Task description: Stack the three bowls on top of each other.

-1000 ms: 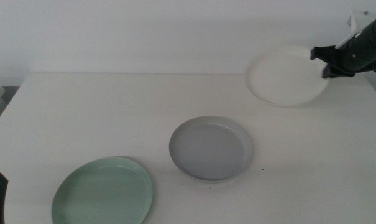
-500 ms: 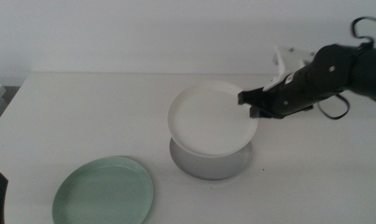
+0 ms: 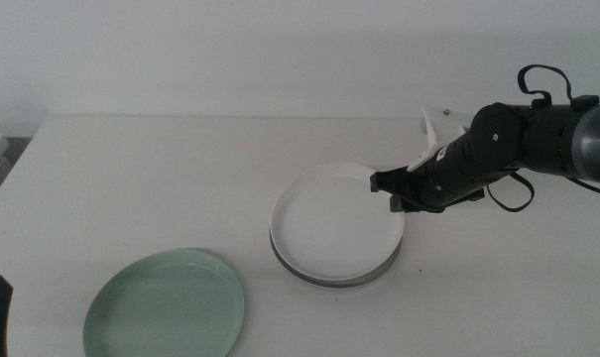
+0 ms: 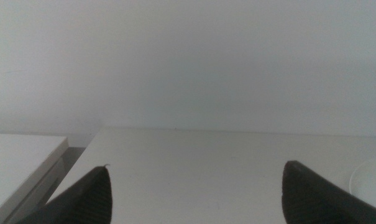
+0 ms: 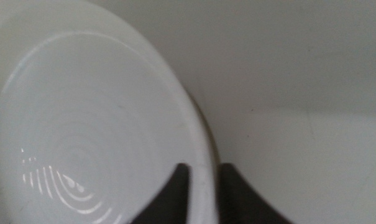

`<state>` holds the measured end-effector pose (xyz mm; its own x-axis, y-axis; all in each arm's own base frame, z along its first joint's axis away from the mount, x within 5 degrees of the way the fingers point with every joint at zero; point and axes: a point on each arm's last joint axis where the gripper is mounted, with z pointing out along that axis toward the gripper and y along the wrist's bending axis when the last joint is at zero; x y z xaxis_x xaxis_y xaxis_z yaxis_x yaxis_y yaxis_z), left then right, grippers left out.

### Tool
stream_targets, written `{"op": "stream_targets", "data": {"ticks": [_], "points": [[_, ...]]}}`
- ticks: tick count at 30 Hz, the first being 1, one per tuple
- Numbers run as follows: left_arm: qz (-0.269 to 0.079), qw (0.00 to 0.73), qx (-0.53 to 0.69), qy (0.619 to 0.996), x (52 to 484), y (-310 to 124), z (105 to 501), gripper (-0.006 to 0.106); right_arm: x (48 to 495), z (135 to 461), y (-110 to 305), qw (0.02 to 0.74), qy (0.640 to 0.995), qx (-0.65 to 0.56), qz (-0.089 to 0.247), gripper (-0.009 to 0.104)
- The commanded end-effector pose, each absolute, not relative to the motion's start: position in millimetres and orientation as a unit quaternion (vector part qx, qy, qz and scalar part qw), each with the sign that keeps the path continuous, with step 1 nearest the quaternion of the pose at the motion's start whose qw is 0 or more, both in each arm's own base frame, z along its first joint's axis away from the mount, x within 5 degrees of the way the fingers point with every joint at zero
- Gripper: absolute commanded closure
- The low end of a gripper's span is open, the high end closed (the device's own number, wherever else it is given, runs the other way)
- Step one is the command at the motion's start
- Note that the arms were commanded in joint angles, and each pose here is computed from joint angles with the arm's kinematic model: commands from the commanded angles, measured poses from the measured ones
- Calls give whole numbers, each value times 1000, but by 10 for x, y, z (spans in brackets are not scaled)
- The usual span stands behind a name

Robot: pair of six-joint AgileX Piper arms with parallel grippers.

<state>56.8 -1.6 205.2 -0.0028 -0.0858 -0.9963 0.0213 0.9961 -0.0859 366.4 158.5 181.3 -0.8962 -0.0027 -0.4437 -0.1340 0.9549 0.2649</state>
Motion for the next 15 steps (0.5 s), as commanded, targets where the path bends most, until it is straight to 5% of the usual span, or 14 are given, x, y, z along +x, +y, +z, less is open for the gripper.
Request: {"op": "stream_targets", "data": {"ticks": [1,5,9,15], "points": [[-39,712,-25,701,565,-15,2067,7,3667,1827,1592,235,960,-46,143,79],[-39,712,-25,701,565,-15,2067,7,3648,1891,1591,232,960,-69,138,39],[-39,712,-25,701,565,-15,2067,7,3506,2374,1557,238,951,-147,131,9],[-39,712,-25,701,565,-15,2067,7,2809,3637,1239,390,889,-201,132,2]]}}
